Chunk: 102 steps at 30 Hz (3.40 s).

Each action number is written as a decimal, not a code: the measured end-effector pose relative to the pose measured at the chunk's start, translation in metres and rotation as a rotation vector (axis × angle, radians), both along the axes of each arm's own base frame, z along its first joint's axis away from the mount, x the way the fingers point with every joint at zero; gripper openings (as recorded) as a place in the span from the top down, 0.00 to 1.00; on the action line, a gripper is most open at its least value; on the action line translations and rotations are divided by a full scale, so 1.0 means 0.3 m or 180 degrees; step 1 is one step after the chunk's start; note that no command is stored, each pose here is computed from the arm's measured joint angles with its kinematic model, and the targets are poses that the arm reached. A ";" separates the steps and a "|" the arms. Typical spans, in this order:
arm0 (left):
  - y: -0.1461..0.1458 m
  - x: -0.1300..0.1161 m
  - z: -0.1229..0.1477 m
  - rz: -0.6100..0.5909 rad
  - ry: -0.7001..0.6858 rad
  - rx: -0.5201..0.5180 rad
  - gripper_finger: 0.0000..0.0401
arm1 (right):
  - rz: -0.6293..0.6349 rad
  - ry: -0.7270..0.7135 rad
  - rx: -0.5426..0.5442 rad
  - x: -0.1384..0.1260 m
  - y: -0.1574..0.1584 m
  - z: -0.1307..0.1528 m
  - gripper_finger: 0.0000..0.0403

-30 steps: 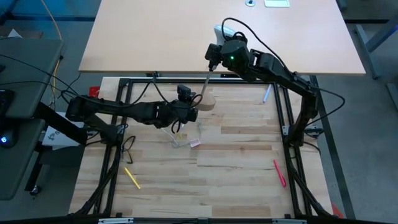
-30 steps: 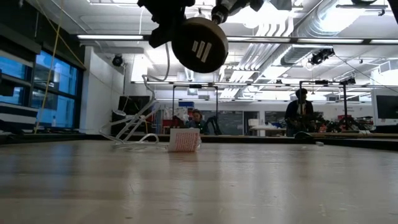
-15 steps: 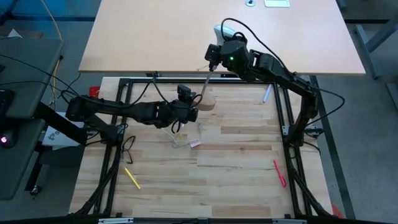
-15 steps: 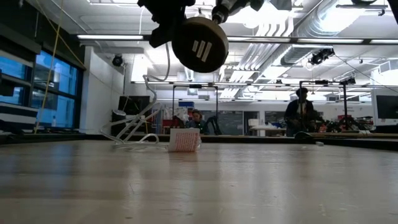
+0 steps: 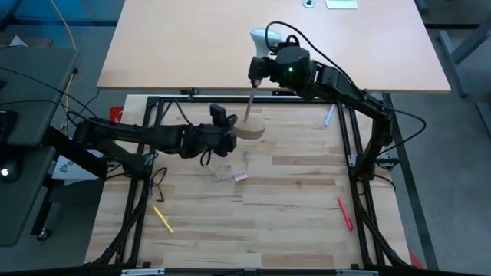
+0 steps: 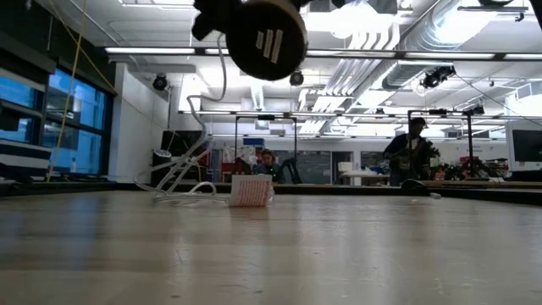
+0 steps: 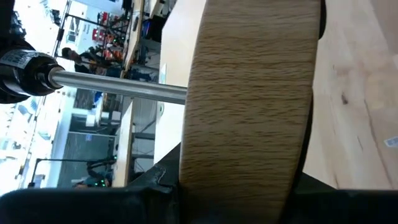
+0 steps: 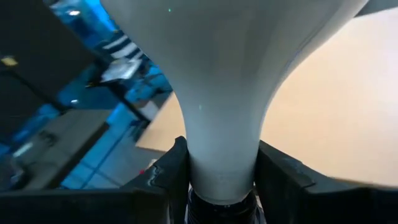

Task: Screw lightbulb
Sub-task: Insert the light bulb into the lamp holder

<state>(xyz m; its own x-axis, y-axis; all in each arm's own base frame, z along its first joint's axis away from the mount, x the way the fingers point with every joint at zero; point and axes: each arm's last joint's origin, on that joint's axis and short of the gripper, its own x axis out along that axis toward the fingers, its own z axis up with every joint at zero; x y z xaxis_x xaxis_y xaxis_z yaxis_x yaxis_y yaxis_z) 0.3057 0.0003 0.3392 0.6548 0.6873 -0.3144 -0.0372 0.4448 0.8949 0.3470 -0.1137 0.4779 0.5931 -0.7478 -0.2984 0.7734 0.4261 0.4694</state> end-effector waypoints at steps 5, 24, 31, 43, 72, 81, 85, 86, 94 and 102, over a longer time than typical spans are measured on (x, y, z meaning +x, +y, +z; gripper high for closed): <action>0.001 -0.057 0.038 0.0004 -0.0029 -0.0052 0.73 | 0.0294 -0.0096 -0.0075 0.012 0.002 0.016 0.65; -0.099 -0.324 0.189 -0.0496 -0.0222 -0.0004 0.73 | 0.1965 -0.0438 -0.0715 0.047 0.036 0.090 0.65; -0.140 -0.402 0.226 -0.0744 -0.0487 -0.0162 0.73 | 0.2624 -0.0655 -0.1015 0.052 0.055 0.117 0.67; -0.201 -0.467 0.252 -0.0689 -0.0825 -0.0275 0.73 | 0.3646 -0.0862 -0.1058 0.050 0.068 0.121 1.00; -0.034 -0.162 -0.074 0.0929 0.0756 0.0175 0.73 | 0.0493 -0.0420 -0.0526 0.050 0.081 0.073 0.36; -0.033 -0.116 -0.112 0.0920 0.0856 0.0203 0.73 | -0.0077 -0.0559 0.0577 0.017 0.043 -0.011 0.36; -0.036 -0.093 -0.096 0.0764 0.0877 0.0347 0.73 | -0.0134 -0.0410 0.0892 0.031 0.004 -0.068 0.36; -0.037 -0.089 -0.094 0.0723 0.0898 0.0369 0.73 | -0.0086 -0.0417 0.0922 0.041 0.000 -0.074 0.36; -0.040 -0.083 -0.094 0.0585 0.0969 0.0343 0.73 | -0.0061 -0.0470 0.0786 0.059 0.004 -0.068 0.36; -0.047 -0.072 -0.091 0.0366 0.0999 0.0276 0.73 | -0.0159 -0.0556 0.0896 0.077 -0.028 -0.091 0.36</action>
